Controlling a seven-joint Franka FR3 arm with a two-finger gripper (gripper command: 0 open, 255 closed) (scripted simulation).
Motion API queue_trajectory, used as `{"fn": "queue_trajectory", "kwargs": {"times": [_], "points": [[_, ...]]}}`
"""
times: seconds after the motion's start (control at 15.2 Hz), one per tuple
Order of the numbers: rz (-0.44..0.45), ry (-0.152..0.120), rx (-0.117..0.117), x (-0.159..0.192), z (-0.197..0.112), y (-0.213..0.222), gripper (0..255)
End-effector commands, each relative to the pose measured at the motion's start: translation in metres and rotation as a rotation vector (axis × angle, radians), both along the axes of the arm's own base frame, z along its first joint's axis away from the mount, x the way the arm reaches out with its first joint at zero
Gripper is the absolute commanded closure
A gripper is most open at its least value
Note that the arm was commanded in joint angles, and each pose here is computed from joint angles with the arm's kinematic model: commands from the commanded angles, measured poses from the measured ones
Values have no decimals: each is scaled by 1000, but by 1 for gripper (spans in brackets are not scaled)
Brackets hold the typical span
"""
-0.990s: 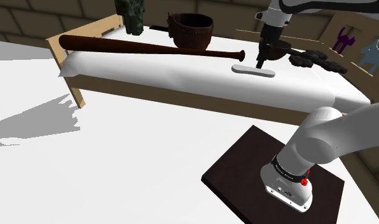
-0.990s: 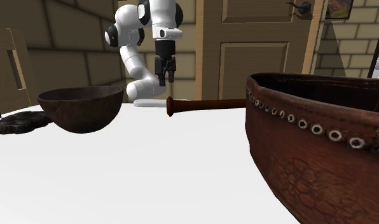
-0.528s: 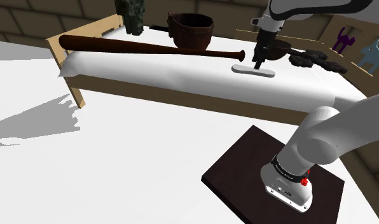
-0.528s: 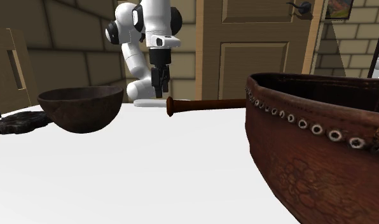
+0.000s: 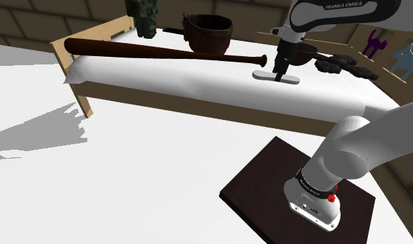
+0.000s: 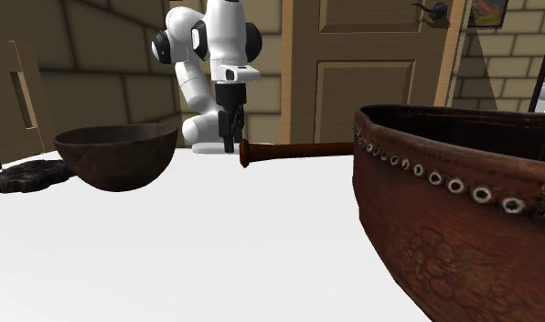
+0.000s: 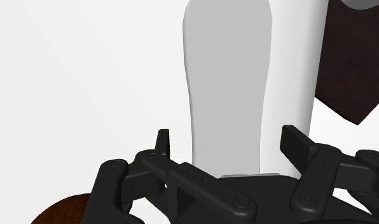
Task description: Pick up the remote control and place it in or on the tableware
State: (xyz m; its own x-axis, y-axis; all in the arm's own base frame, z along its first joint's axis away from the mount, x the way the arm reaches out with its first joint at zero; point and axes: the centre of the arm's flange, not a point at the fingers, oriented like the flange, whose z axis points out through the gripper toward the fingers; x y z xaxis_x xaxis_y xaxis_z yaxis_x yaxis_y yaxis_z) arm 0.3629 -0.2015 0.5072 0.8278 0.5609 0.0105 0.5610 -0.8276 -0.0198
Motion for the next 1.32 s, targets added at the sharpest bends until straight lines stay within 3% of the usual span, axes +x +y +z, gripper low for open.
{"fn": "queue_trajectory", "kwargs": {"times": [0.0, 0.26, 0.33, 0.92, 1.25], "points": [[0, 0, 0, 0, 0, 0, 0], [0, 0, 0, 0, 0, 0, 0], [0, 0, 0, 0, 0, 0, 255], [0, 0, 0, 0, 0, 0, 255], [0, 0, 0, 0, 26, 0, 255]]}}
